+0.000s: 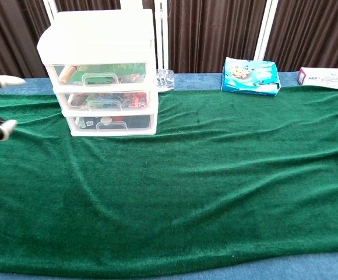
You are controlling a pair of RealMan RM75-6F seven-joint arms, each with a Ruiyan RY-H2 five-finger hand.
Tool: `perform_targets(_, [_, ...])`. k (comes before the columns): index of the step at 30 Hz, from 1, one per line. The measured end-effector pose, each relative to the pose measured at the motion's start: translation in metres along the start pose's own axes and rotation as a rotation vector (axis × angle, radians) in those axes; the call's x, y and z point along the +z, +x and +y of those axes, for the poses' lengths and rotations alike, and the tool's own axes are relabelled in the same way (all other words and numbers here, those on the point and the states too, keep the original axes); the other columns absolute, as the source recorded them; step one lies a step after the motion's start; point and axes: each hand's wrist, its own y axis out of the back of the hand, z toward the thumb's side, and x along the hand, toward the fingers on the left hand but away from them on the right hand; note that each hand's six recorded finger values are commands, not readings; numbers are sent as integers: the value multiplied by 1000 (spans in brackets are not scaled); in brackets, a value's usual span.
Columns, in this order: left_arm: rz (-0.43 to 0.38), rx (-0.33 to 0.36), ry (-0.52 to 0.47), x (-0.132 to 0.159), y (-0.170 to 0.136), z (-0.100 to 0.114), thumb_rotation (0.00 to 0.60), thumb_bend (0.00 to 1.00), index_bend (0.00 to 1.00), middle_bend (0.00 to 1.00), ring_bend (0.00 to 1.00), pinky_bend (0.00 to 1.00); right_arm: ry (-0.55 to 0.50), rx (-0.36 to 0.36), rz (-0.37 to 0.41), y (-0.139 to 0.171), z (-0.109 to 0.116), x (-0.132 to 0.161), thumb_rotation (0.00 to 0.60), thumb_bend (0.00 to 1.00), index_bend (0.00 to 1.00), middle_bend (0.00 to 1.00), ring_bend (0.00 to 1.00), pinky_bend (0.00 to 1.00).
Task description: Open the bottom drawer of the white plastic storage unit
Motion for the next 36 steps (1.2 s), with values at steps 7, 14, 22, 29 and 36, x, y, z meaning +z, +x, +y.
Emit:
perform_targets(7, [85, -109, -68, 10, 33, -34, 600, 570, 0, 927, 906, 891, -21, -10, 1, 0, 5, -2, 600, 43, 13, 0, 0, 0])
perform_targets(14, [121, -207, -95, 17, 51, -76, 600, 570, 0, 927, 908, 904, -52, -25, 10, -1, 11, -5, 600, 43, 13, 0, 0, 0])
perform_targets(22, [170, -221, -137, 19, 63, -93, 600, 570, 0, 927, 908, 904, -72, -28, 7, -2, 15, -9, 600, 43, 13, 0, 0, 0])
perform_targets(29, [190, -242, -159, 26, 75, -104, 600, 570, 0, 927, 908, 904, -80, -30, 7, -3, 17, -10, 600, 43, 13, 0, 0, 0])
perform_targets(36, [223, -233, -172, 24, 87, -107, 600, 570, 0, 927, 908, 904, -78, -19, 9, -3, 14, -9, 600, 43, 13, 0, 0, 0])
